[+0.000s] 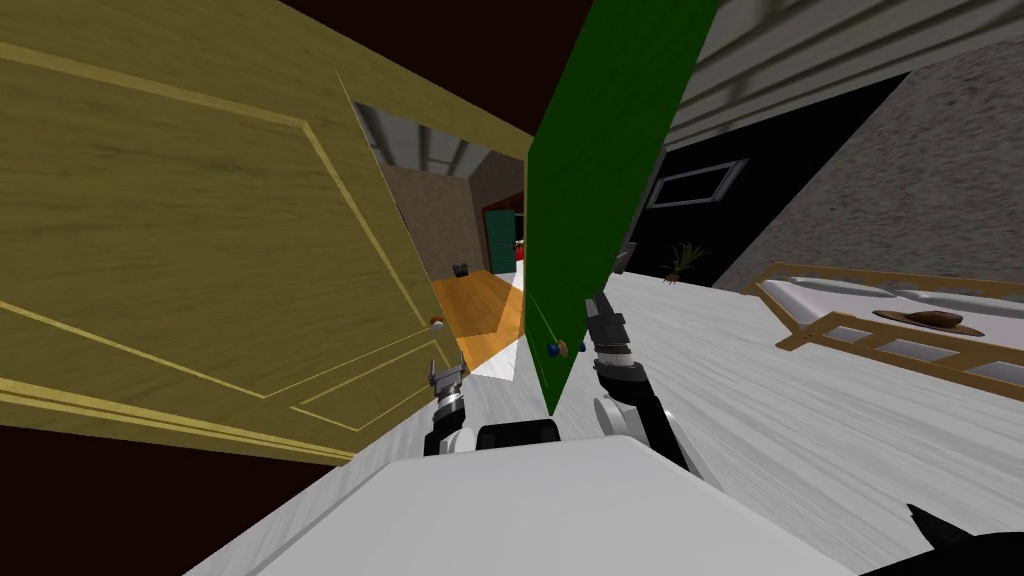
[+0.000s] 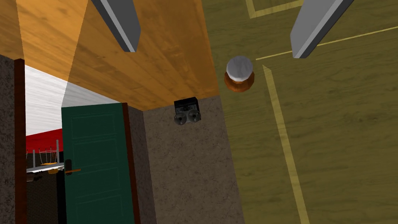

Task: Pull the door open

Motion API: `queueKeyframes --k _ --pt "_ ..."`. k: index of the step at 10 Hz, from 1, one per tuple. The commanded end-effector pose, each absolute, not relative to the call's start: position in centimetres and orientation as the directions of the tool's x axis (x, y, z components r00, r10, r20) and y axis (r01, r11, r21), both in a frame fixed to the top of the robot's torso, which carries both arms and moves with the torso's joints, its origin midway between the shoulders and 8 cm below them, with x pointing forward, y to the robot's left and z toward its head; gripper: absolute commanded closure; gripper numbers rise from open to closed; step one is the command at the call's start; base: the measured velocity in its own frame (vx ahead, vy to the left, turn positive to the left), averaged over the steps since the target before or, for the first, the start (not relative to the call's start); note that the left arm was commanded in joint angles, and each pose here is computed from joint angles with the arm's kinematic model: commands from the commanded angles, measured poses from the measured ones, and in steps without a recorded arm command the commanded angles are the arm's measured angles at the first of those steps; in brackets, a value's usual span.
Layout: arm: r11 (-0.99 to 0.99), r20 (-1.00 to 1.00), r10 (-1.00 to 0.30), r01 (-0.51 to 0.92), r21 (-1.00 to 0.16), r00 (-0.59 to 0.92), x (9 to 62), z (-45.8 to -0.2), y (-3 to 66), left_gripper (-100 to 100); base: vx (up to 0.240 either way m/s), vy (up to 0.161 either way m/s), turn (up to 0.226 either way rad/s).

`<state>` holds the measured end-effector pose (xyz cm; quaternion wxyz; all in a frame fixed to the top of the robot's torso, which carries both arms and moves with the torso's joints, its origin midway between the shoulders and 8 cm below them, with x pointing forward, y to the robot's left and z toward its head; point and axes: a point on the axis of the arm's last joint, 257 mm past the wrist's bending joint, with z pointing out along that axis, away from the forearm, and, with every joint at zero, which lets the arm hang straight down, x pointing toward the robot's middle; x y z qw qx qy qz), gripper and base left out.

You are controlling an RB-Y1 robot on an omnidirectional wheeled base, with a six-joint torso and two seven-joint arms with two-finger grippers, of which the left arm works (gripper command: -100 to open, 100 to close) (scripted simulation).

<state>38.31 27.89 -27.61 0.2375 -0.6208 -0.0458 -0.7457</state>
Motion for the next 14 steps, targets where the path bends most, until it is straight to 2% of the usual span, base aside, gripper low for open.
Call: queueKeyframes --k 1,7,14 --pt "-0.888 0.958 -0.267 0.414 -0.201 -0.107 38.0 -28.7 28.0 -100 0.063 0.078 -0.064" --pt "-0.894 0.985 -0.157 0.433 -0.114 -0.065 36.7 -32.8 28.5 -100 0.068 0.078 -0.027" --pt "-0.882 0.998 -0.053 0.471 -0.037 -0.022 34.8 -37.0 29.2 -100 0.112 0.078 0.037"
